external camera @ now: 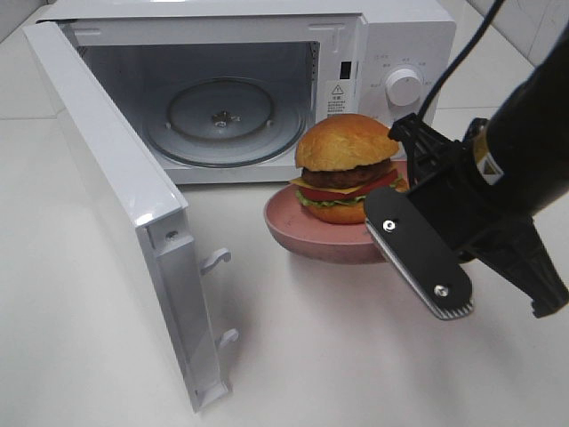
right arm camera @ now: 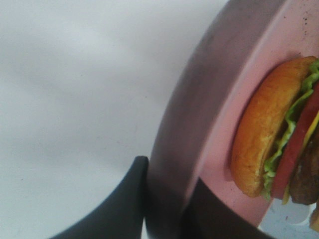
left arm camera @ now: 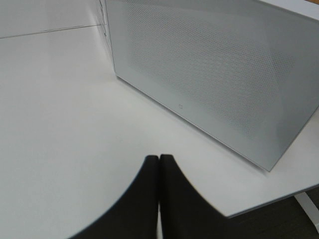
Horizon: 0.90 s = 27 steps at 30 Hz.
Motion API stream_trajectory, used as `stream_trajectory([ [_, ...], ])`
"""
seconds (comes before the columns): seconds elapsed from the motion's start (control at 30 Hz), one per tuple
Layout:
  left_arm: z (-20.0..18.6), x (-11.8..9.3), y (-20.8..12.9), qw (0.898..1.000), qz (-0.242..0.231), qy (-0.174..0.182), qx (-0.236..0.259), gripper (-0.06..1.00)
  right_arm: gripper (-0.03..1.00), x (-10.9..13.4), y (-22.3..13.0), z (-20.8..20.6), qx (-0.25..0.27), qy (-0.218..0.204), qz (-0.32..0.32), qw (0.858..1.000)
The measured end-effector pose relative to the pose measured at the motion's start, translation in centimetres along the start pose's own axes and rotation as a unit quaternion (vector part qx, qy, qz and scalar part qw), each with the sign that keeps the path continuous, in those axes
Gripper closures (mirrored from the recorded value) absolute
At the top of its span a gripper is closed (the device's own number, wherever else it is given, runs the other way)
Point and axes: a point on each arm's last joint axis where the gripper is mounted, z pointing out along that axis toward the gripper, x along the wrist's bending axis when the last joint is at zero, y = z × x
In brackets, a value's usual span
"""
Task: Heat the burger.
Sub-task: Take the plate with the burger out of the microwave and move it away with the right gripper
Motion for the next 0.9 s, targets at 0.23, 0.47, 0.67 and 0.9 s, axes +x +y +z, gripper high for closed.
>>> stream_trajectory([
  [0.23,0.0,0.0,0.0,1.000,0.000,0.000,0.000,0.94,0.85,2.8,-0.9,-1.3,0.018,-0.004,0.032,0.999],
  [0.47,0.0,0.0,0.0,1.000,0.000,0.000,0.000,0.94,0.85,5.5,-1.5,-1.7,0.032,0.006,0.105,0.994],
  [0.67,0.0,0.0,0.0,1.000,0.000,0.000,0.000,0.94,0.85,7.1,-1.9,-0.9,0.066,0.028,0.169,0.983],
  [0.9,0.0,0.0,0.0,1.000,0.000,0.000,0.000,0.94,0.85,7.6,-2.2,-0.4,0.087,0.013,0.277,0.957],
])
